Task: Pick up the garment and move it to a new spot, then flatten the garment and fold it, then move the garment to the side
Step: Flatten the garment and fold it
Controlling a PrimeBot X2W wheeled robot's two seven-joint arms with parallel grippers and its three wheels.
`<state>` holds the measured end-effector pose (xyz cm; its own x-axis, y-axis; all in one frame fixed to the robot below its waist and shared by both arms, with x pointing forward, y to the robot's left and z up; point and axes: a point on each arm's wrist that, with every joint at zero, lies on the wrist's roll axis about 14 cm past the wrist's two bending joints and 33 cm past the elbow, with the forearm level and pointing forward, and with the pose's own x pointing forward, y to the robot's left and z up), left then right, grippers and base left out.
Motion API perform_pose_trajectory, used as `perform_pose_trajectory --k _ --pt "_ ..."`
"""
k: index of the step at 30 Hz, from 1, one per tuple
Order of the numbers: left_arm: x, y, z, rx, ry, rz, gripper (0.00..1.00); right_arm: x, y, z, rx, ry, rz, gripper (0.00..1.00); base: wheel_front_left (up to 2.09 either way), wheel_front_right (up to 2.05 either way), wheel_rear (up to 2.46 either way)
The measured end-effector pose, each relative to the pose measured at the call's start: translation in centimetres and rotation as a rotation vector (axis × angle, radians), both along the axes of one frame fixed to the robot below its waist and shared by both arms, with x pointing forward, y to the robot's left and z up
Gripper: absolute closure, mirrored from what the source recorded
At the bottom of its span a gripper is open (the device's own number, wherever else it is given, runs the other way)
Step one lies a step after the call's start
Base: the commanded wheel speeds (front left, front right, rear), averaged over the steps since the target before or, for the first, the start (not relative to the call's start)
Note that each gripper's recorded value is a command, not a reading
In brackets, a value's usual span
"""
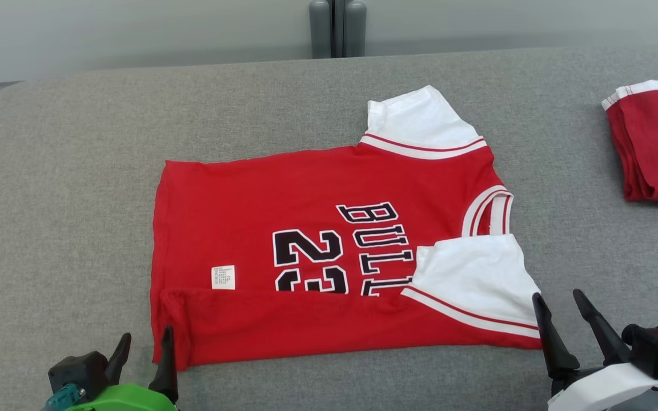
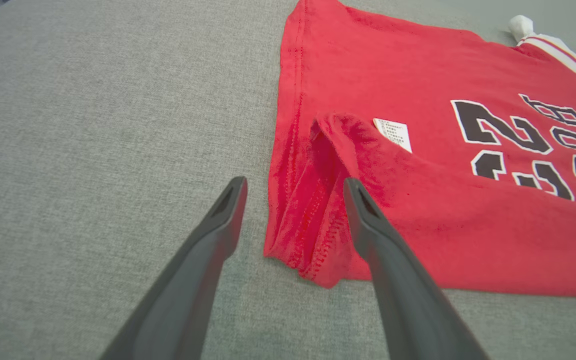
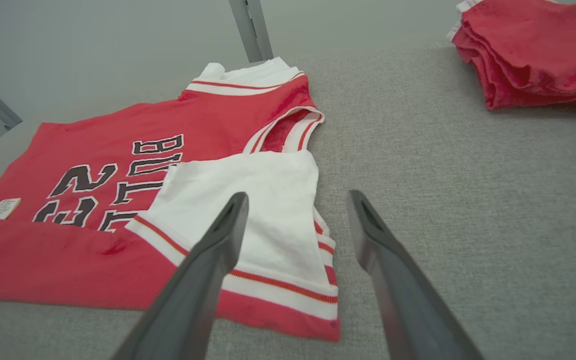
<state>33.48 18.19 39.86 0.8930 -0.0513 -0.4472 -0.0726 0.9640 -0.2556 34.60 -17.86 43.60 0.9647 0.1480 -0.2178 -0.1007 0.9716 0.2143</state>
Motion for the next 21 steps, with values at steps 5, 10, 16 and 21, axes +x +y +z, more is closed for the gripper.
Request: perform_pose_trajectory --k 5,10,16,21 --pt "1.7 0.1 3.6 0.058 -0.191 0.026 0.00 1.6 0.0 3.8 -0.029 -0.135 0.001 0.00 0.00 0.00 0.00" --pt "3.5 -0.6 7.6 0.097 -0.353 0.021 0.00 3.0 0.3 8.6 -0.051 -0.282 0.014 0.00 0.00 0.00 0.00" --pt "4.4 -1.2 9.9 0.114 -0.434 0.005 0.00 3.4 0.6 11.2 -0.063 -0.342 0.025 0.00 0.00 0.00 0.00" --pt "4.6 -1.2 10.0 0.137 -0.440 -0.004 0.00 3.6 0.7 11.5 -0.060 -0.342 0.024 0.00 0.00 0.00 0.00"
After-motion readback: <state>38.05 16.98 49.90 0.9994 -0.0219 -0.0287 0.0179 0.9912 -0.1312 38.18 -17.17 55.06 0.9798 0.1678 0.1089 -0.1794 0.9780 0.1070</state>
